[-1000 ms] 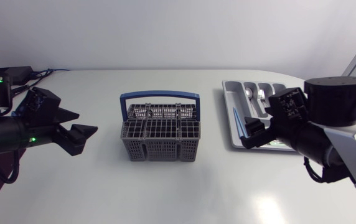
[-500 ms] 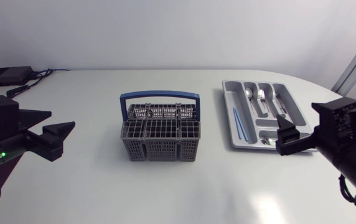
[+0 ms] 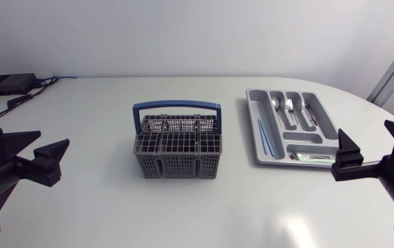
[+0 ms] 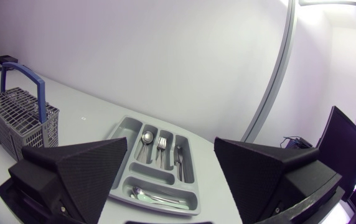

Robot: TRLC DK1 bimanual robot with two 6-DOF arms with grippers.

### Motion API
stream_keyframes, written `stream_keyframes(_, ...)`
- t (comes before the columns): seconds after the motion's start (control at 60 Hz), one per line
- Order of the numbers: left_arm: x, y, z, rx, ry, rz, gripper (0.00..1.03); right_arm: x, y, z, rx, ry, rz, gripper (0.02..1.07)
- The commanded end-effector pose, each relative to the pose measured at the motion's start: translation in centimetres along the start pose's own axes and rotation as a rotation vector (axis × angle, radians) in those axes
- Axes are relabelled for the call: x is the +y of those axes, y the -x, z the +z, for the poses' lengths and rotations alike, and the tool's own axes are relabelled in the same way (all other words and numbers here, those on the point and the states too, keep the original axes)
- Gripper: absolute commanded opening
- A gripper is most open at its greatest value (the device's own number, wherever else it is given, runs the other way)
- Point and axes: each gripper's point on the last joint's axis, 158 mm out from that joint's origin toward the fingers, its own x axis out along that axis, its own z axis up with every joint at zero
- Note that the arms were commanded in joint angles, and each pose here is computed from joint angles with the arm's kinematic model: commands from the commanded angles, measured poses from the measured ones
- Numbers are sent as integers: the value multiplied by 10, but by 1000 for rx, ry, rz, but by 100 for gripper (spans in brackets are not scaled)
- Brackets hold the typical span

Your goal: Unload the cutlery basket into the drawer organizer.

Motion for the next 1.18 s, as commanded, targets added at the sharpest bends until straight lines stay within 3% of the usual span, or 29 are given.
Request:
stream_keyframes(0.0,1,1,-10,-11,40,20,98,3,1,-19,28,-3,4,103)
stream_keyframes(0.9,6,18,-31,-274,168,178,98,27,10,-54,-64,-347,113,103)
stream_keyframes(1.167,6,18,-31,-274,169,178,98,27,10,-54,-64,-347,113,103)
